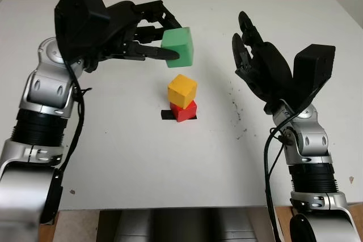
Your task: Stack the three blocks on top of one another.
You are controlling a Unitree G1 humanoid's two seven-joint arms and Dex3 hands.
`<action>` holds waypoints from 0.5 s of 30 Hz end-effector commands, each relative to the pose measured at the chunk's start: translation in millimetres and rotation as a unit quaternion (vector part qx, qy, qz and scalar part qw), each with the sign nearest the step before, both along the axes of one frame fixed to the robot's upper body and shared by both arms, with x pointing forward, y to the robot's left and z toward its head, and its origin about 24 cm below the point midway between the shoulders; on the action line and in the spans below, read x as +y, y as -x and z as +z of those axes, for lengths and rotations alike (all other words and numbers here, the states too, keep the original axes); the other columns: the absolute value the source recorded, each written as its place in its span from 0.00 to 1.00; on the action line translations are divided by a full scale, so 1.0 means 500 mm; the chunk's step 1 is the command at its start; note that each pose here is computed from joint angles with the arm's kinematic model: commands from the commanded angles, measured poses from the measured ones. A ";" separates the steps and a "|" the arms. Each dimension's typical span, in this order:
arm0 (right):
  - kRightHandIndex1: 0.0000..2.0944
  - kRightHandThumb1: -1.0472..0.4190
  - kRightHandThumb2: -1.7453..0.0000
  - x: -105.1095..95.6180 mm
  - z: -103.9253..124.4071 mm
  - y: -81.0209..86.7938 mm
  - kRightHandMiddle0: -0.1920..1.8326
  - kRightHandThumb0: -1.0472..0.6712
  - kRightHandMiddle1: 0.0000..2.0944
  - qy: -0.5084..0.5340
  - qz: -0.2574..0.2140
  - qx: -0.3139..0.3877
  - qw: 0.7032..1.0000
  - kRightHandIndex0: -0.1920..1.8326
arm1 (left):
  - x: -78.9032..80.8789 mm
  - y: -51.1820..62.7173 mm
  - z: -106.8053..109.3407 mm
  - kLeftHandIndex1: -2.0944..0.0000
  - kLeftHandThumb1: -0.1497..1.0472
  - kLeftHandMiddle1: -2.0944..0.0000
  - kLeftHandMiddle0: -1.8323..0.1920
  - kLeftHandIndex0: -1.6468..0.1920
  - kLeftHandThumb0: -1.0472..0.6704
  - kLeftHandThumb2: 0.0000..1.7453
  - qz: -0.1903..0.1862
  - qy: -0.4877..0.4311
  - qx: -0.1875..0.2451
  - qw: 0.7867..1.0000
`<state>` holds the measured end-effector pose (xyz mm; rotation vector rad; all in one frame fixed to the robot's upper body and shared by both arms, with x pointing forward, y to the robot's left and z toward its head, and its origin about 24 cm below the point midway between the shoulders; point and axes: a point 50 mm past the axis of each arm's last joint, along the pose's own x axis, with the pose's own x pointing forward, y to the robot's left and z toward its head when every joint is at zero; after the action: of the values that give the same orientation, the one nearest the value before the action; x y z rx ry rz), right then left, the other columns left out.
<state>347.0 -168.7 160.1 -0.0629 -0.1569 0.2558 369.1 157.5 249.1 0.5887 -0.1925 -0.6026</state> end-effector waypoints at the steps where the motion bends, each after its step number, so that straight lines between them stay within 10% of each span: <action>1: 0.00 0.00 0.62 -0.002 0.007 0.005 0.00 0.27 0.00 0.000 -0.002 -0.010 1.000 0.00 | -0.012 -0.001 0.024 0.24 0.94 0.97 0.74 0.64 0.29 0.03 -0.009 -0.013 -0.022 1.000; 15: 0.00 0.00 0.62 -0.001 0.007 0.004 0.00 0.27 0.00 0.000 0.003 -0.008 1.000 0.00 | -0.019 0.001 0.017 0.22 0.93 0.98 0.76 0.67 0.31 0.03 -0.033 -0.057 -0.022 0.998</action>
<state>346.5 -169.2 159.1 -0.0580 -0.1549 0.2597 371.3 150.6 245.7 0.6694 -0.1741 -0.6626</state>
